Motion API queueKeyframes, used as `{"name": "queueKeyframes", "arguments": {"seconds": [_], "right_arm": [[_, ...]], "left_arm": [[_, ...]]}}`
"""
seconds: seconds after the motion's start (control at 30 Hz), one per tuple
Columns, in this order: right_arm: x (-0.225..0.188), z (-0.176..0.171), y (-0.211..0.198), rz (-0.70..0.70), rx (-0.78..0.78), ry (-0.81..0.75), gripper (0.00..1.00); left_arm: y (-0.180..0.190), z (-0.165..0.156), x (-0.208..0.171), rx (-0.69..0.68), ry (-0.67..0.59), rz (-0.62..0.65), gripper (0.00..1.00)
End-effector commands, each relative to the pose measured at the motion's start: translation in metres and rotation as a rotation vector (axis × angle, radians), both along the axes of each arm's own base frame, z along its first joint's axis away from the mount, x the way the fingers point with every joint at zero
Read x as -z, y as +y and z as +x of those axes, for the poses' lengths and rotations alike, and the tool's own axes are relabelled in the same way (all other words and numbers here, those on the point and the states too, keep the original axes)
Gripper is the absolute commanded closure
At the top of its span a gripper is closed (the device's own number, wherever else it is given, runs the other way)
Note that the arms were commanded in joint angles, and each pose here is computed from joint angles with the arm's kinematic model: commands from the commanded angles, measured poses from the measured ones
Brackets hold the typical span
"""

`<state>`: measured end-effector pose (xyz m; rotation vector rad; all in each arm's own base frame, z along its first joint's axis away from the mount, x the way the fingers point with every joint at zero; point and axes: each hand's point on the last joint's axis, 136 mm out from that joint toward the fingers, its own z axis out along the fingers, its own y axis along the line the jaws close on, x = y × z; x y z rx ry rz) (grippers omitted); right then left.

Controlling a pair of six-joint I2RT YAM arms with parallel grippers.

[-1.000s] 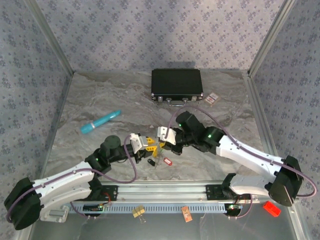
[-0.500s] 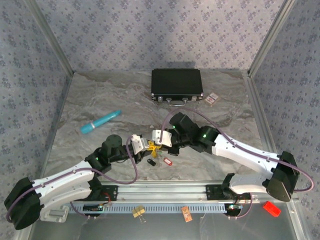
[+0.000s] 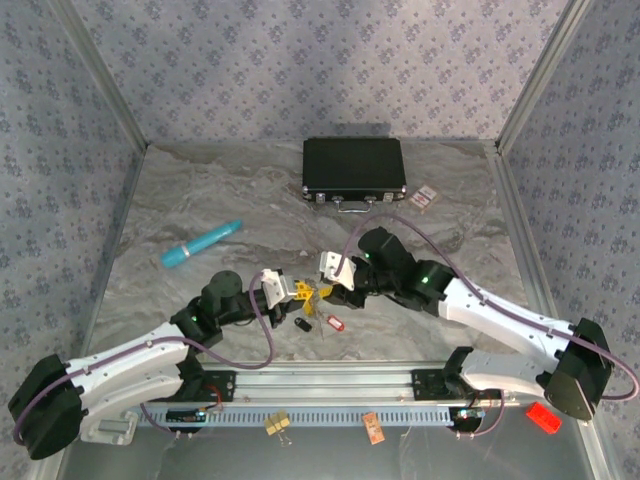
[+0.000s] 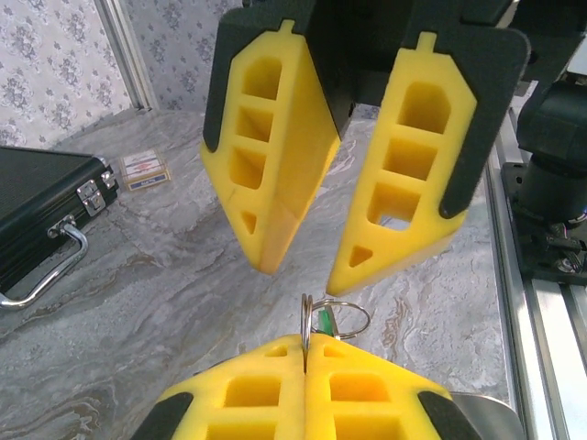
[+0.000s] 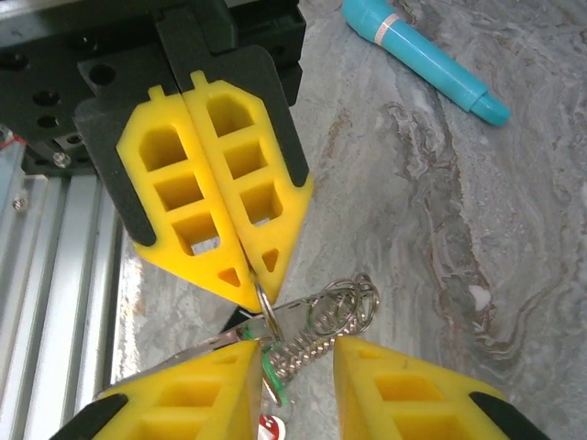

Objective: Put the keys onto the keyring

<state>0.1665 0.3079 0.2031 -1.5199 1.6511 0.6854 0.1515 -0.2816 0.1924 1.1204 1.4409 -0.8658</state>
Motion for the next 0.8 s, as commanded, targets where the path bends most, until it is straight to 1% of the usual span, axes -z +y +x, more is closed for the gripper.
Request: {"name": "queueKeyframes", "arguments": {"seconds": [0.0, 0.27, 0.5, 0.67, 0.77], "right_arm": [[-0.004, -0.005, 0.002, 0.053, 0.006, 0.047, 0.7], [0.004, -0.006, -0.012, 0.038, 0.038, 0.049, 0.64], [0.012, -0.004, -0.008, 0.026, 0.032, 0.071, 0.63], [0.012, -0.003, -0.002, 0.03, 0.015, 0.077, 0.64], [0.013, -0.005, 0.0, 0.028, 0.0, 0.09, 0.68]], "left_arm": [[-0.003, -0.005, -0.023, 0.027, -0.035, -0.086, 1.0], [-0.003, -0.005, -0.021, 0.027, -0.029, -0.085, 1.0], [-0.004, -0.006, -0.022, 0.034, -0.033, -0.091, 1.0], [-0.004, -0.008, -0.023, 0.045, -0.033, -0.092, 1.0], [-0.004, -0.008, -0.023, 0.045, -0.035, -0.093, 1.0]]}}
